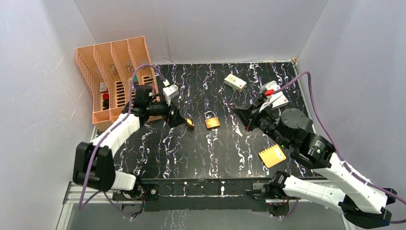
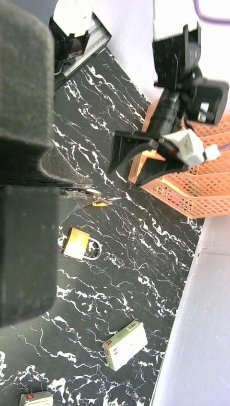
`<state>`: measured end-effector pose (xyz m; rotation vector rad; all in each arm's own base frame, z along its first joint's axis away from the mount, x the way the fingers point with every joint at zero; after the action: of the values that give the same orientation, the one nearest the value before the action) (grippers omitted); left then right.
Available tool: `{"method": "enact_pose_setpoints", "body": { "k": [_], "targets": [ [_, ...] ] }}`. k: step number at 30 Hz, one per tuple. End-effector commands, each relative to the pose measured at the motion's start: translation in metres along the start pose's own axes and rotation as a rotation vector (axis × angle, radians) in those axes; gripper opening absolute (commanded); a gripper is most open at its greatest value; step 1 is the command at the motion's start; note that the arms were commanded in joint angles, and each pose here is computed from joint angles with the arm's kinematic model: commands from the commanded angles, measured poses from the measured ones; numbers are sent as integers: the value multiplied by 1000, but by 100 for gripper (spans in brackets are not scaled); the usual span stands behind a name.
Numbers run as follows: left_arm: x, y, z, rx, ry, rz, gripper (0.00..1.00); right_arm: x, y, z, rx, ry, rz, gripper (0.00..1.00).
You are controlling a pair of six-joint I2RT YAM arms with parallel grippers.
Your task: Unlock with the key
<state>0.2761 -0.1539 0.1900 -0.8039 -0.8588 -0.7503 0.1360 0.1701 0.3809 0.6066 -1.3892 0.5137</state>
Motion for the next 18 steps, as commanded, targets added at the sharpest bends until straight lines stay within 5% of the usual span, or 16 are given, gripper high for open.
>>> {"method": "enact_pose_setpoints", "body": {
  "k": [1,18],
  "targets": [
    [9,6,-9,-160,-6,-116,93,36,0,18,33,-145,-15,0],
    [-8,50,-54,-249,22,-128,83,34,-8,26,0,-171,34,0]
  ]
}}
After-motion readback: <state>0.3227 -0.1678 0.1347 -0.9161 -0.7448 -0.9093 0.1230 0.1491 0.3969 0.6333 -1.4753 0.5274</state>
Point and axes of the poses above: each gripper's point midway between its finger pads, its own z axis back along the fingers, its own y axis along the line the jaws close on, x = y × z, the point moved 6 cm from there along z, back along the fingers, and after that the axes turned 6 degrees about z, right-handed, at the moved point
